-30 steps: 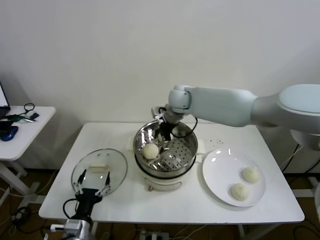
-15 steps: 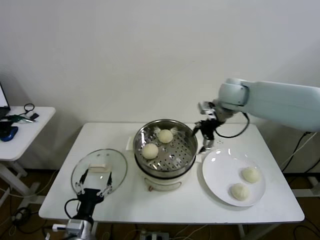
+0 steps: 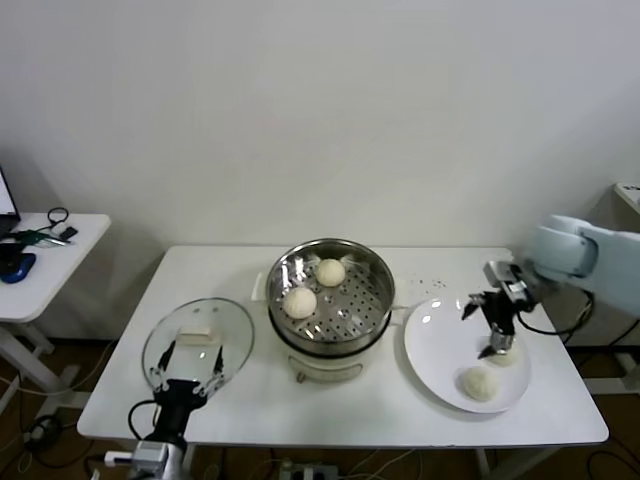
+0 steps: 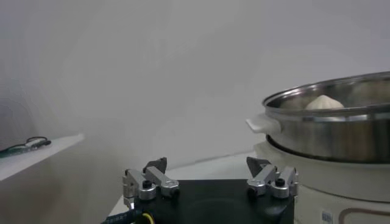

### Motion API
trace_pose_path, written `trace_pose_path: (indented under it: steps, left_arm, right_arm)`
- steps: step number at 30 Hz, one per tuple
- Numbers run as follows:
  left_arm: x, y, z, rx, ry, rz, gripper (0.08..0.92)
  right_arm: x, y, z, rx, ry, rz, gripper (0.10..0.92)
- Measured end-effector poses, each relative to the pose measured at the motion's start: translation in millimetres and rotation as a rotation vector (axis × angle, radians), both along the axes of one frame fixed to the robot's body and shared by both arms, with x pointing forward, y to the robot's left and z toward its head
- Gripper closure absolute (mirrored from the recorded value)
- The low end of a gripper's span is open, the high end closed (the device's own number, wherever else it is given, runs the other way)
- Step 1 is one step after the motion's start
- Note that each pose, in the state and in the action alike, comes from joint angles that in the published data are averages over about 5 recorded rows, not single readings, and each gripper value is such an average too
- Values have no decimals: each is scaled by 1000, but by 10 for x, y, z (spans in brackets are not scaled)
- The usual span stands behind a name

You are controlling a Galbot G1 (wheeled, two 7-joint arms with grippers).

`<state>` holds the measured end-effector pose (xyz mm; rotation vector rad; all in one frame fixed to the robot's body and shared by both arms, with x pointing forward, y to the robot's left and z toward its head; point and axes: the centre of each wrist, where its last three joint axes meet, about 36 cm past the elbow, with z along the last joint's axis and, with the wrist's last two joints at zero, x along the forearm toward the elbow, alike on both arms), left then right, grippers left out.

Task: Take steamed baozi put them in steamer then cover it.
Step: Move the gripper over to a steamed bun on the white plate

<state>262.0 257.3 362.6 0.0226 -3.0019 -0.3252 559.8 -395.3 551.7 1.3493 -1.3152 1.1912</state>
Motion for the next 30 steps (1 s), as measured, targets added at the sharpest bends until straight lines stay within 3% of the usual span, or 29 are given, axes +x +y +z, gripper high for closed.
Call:
trace_pose_path:
  steps: [12,30]
  left_arm:
    - [-21,14,-46,2,13,18,177]
    - [5,31,-94,5,22,27,177]
  right_arm:
    - [-70,-211,-607,-56,45,-22,200]
    - [137,-2,-991,-72,75,11,204]
